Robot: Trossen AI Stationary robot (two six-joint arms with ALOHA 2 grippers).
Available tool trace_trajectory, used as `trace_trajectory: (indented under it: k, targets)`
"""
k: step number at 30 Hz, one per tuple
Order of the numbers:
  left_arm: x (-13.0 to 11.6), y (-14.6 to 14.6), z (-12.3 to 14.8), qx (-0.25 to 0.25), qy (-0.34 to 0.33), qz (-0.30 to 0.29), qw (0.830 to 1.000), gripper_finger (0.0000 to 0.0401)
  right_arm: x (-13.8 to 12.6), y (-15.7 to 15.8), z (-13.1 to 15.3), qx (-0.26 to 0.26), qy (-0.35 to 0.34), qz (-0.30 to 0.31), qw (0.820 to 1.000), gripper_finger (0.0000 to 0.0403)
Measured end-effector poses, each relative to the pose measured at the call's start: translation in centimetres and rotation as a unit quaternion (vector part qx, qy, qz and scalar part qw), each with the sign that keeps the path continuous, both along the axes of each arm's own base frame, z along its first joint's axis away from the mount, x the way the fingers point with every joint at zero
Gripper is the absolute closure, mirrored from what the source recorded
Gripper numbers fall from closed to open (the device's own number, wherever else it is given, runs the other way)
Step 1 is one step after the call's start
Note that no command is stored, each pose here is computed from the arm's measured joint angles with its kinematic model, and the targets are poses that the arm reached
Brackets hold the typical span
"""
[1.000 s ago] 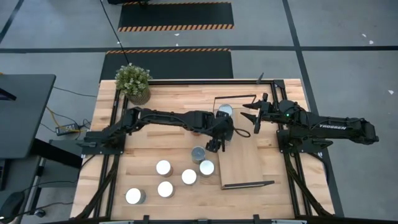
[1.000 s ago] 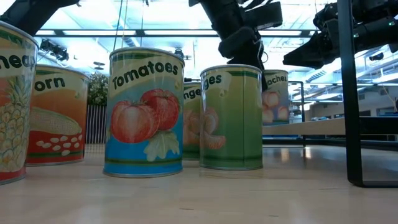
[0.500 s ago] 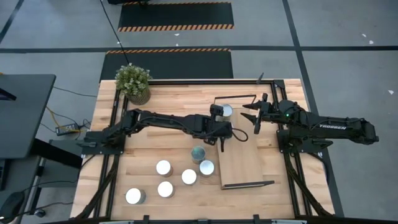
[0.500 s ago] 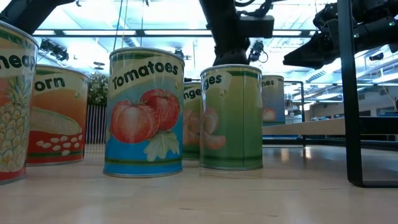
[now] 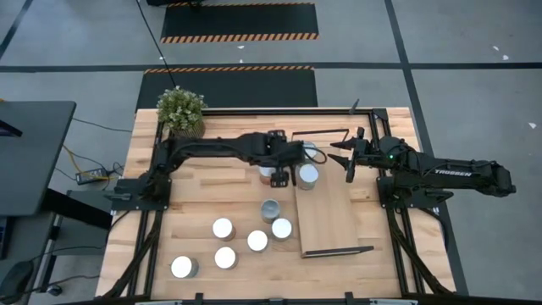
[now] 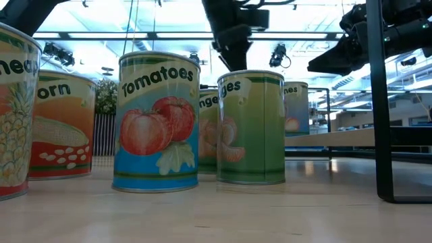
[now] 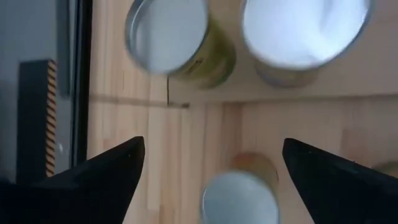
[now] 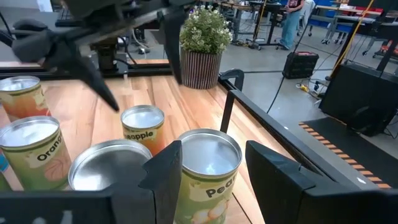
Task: Pick and place cans onto a shelf
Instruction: Put the top canned pineapple on the shelf
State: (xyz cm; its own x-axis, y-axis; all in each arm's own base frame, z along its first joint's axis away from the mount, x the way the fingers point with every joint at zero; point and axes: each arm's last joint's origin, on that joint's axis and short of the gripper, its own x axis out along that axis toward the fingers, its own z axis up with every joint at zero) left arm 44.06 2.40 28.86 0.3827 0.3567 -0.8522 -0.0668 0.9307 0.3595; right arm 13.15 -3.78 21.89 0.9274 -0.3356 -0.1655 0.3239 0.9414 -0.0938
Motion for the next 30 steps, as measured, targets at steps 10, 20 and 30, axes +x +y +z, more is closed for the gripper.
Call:
trace_trajectory:
  k: [10, 20, 30]
  targets:
    - [-2.2, 0.7, -1.6, -0.079, 0.064, 0.026, 0.994, 0.0015, 0.0, 0.1, -0.1, -0.002, 0.008, 0.004, 1.0, 0.0218]
    - [-6.7, 1.4, -2.0, -0.102, 0.034, 0.087, 0.99, 0.0015, 0.1, 0.1, 0.1, -0.005, -0.004, 0.005, 1.0, 0.0218]
    - [-8.1, 1.6, -8.2, -0.144, 0.042, 0.101, 0.984, 0.0015, 0.1, 0.1, 0.2, -0.002, -0.008, 0.008, 1.0, 0.0218]
